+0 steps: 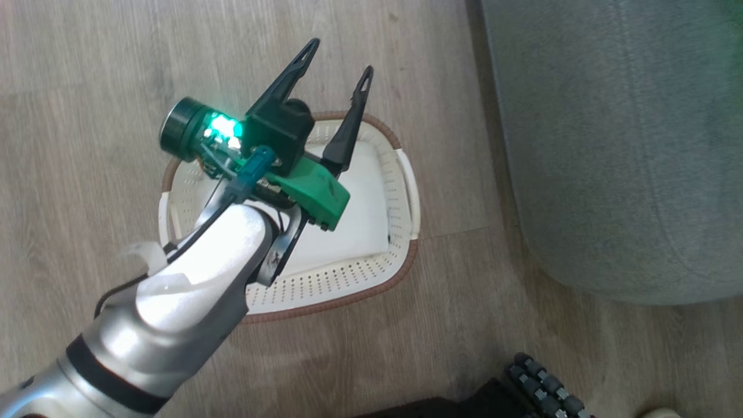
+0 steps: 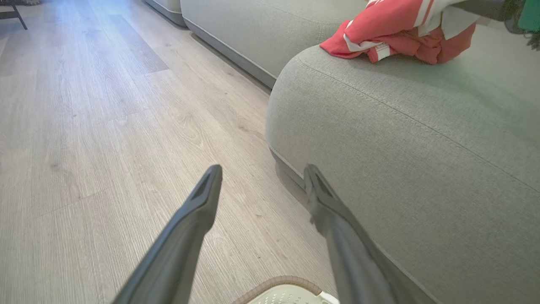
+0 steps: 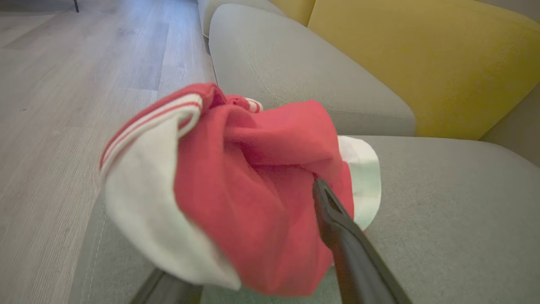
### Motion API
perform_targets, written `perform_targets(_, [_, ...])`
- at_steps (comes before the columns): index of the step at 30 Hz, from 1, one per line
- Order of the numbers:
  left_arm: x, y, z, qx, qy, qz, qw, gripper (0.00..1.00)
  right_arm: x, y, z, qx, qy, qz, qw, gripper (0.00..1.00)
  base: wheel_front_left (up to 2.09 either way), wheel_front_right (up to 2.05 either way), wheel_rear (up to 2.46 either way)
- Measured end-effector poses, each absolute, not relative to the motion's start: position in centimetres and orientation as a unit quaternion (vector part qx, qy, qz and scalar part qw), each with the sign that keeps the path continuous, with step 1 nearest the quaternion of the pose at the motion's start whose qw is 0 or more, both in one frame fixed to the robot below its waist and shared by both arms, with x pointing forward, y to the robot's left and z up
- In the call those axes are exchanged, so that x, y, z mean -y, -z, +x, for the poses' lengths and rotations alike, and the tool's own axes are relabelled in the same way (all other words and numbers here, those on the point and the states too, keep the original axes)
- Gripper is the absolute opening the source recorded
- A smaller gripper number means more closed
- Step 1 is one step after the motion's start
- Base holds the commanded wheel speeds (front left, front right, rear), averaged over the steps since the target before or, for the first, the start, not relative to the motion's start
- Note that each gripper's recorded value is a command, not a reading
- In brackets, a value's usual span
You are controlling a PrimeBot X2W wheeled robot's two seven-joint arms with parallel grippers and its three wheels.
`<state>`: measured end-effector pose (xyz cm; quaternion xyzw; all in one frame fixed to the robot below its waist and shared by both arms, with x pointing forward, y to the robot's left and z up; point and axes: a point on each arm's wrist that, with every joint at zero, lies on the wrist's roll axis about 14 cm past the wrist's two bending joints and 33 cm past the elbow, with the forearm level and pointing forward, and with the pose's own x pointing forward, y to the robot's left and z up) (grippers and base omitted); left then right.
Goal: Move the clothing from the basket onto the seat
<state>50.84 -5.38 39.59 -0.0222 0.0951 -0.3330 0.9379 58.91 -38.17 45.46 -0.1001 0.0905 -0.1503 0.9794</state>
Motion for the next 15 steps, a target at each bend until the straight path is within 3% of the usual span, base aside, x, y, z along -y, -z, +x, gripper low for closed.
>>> perform_targets(15, [6.1,-41.5,49.7,-0.091,0.335,-0.030,0.937,1.00,37.8,-43.8,52.2,-0.124,0.141,-0.084,0.979,1.00,0.00,0.00,0.00])
